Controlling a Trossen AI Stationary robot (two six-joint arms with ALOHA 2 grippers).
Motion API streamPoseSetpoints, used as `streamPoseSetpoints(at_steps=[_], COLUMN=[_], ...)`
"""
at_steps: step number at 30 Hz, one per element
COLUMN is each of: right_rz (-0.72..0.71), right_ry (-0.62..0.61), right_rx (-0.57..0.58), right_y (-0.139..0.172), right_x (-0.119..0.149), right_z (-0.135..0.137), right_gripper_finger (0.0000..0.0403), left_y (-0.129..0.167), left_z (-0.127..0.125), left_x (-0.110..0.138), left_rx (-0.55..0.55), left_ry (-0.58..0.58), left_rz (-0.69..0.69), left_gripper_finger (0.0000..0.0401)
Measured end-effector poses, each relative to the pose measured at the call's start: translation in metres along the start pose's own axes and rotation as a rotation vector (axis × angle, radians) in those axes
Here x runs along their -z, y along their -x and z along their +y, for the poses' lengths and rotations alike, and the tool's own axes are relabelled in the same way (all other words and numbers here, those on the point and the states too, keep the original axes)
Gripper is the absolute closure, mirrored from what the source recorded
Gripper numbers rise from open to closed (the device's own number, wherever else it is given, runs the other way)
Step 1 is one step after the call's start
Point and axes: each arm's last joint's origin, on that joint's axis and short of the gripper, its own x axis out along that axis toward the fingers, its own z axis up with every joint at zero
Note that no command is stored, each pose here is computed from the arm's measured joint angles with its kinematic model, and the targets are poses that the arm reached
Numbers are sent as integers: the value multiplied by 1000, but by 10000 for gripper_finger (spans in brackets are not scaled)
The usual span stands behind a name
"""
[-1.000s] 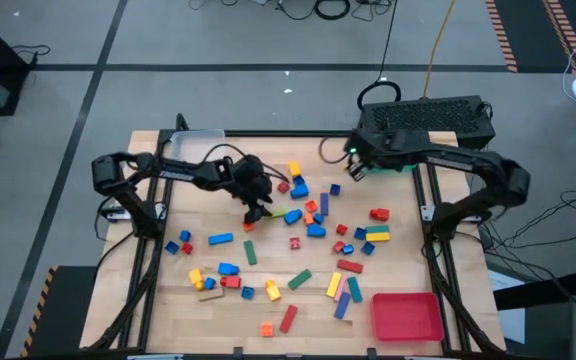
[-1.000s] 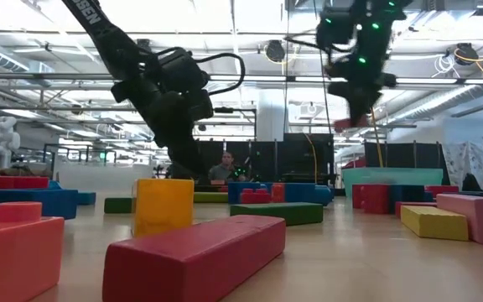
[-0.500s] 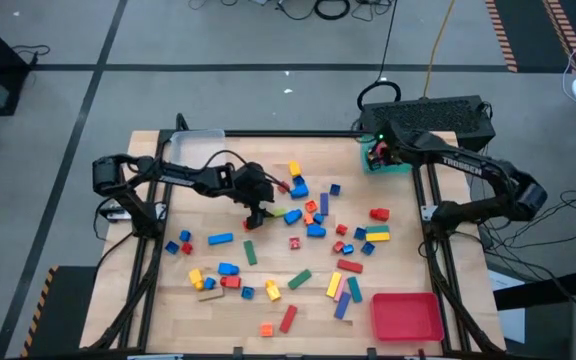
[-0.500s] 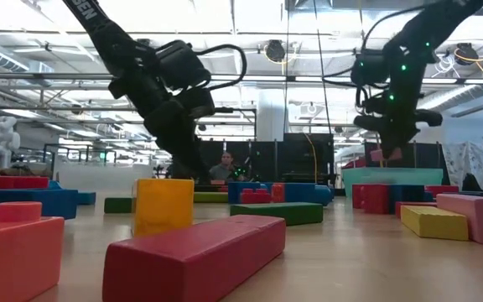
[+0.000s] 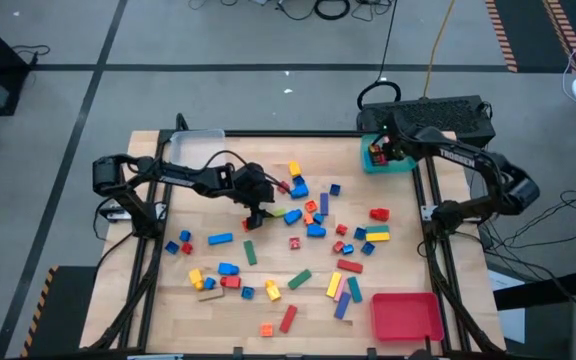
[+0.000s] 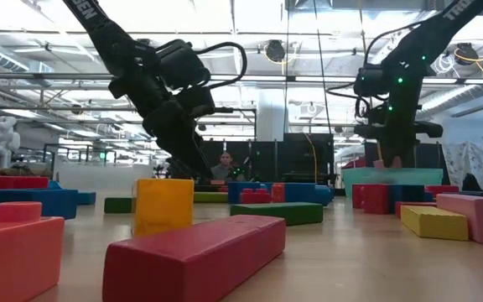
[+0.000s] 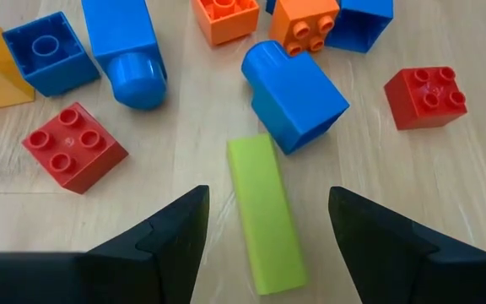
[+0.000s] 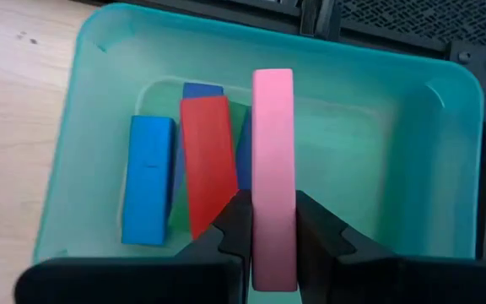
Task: Sort blocks by size
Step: Put the pink block into the blue bin, then put the green block into the blue bin
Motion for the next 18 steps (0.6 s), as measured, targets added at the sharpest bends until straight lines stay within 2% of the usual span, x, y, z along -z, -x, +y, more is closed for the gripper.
streamPoseSetpoints(at_steps=[4,13,18], right_rz=[19,-13,-50], right_ry=[13,15,48], right_rx=[9,3,-28], right_y=[-7,-8,3], right_x=[0,-3,-3], right_z=[2,3,4], right_gripper_finger=[337,253,226], left_y=[0,0,0], left_z=[0,0,0], left_x=[1,1,1], left_rx=[1,1,2], left_ry=[2,2,-1], left_rz=[6,7,9], left_gripper_finger=[155,155,155])
